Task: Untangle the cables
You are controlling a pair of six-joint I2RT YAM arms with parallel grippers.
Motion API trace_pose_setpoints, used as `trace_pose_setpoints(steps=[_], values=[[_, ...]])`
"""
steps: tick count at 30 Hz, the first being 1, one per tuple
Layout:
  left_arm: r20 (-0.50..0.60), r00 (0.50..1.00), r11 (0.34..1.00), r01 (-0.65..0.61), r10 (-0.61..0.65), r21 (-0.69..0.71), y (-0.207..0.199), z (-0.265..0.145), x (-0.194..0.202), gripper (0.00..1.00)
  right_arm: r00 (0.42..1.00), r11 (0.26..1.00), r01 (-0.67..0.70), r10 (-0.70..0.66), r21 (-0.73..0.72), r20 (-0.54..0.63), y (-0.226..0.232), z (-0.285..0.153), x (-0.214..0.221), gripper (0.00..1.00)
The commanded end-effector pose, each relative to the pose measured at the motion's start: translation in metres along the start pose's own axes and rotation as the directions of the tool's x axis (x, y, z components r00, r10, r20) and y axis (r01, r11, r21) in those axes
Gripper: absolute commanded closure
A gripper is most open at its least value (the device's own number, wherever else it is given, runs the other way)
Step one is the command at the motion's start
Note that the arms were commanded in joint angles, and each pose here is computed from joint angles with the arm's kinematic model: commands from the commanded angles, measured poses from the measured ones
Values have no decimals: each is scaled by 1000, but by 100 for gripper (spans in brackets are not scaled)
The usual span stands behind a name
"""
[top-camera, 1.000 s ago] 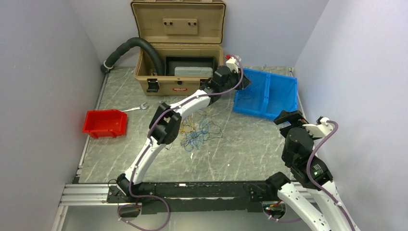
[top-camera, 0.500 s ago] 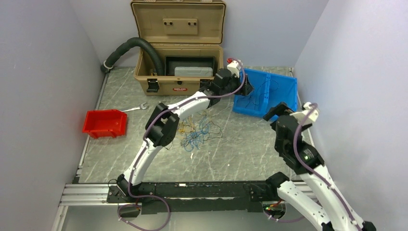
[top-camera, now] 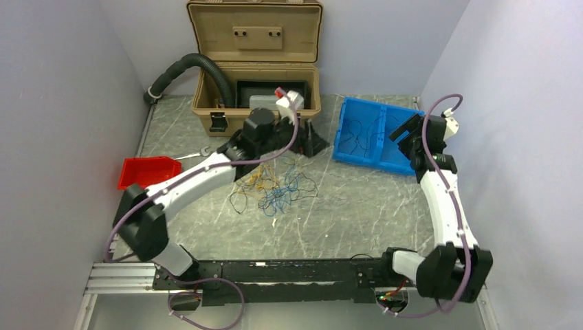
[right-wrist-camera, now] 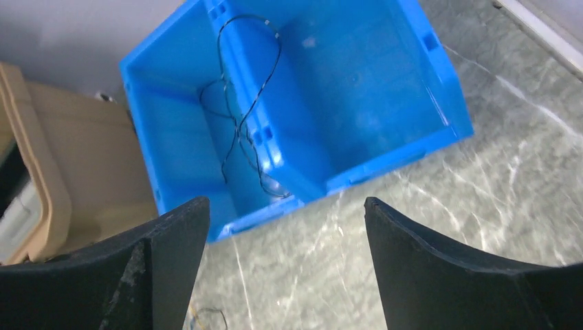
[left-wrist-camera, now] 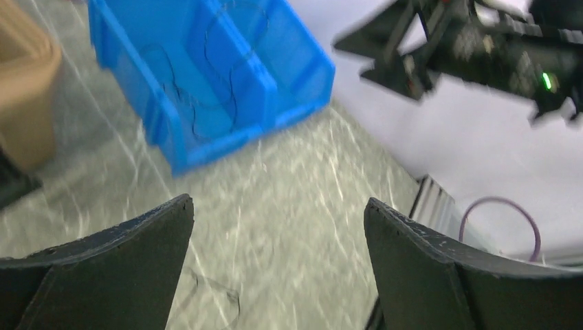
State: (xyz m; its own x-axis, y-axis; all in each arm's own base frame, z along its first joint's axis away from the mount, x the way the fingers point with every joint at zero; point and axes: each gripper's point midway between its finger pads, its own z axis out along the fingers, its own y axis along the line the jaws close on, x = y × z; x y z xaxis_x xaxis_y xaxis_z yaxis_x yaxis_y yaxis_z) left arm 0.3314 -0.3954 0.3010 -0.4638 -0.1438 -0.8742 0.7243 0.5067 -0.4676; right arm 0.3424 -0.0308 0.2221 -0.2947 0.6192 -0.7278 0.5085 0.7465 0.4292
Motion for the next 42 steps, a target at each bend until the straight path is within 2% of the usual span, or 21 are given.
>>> trace_pose_setpoints(steps=[1,6,11,20,25,30,37,38,40,42], values=[[-96,994,999,52,-51,3,3,-37,52,5,992,979,-124,120,-162,-31,25,33,-23,17],[-165,983,997,76,-76,-7,1,-78,92,7,982,968,-184,188,-172,8,15,74,-38,25],[-131,988,997,80,-76,19,-5,-113,118,8,972,953,-153,192,-261,133,13,97,-56,37],[-79,995,998,65,-66,-6,-1,-145,128,9,982,956,-128,160,-264,102,18,145,-58,44],[-92,994,998,52,-55,-37,4,-151,131,9,983,958,-121,151,-261,100,17,158,-59,46],[-67,996,997,51,-55,-56,8,-154,131,9,986,952,-113,141,-285,83,22,174,-55,52],[-75,996,997,49,-54,-64,9,-153,130,9,990,947,-88,118,-310,79,30,185,-56,75],[-75,996,997,52,-57,-65,10,-153,130,9,991,947,-79,110,-312,81,33,185,-59,87],[-74,996,997,54,-59,-63,9,-152,130,10,993,950,-53,83,-309,86,37,184,-60,100],[-72,996,997,54,-59,-63,9,-152,130,10,994,954,-19,51,-298,100,43,180,-61,100]])
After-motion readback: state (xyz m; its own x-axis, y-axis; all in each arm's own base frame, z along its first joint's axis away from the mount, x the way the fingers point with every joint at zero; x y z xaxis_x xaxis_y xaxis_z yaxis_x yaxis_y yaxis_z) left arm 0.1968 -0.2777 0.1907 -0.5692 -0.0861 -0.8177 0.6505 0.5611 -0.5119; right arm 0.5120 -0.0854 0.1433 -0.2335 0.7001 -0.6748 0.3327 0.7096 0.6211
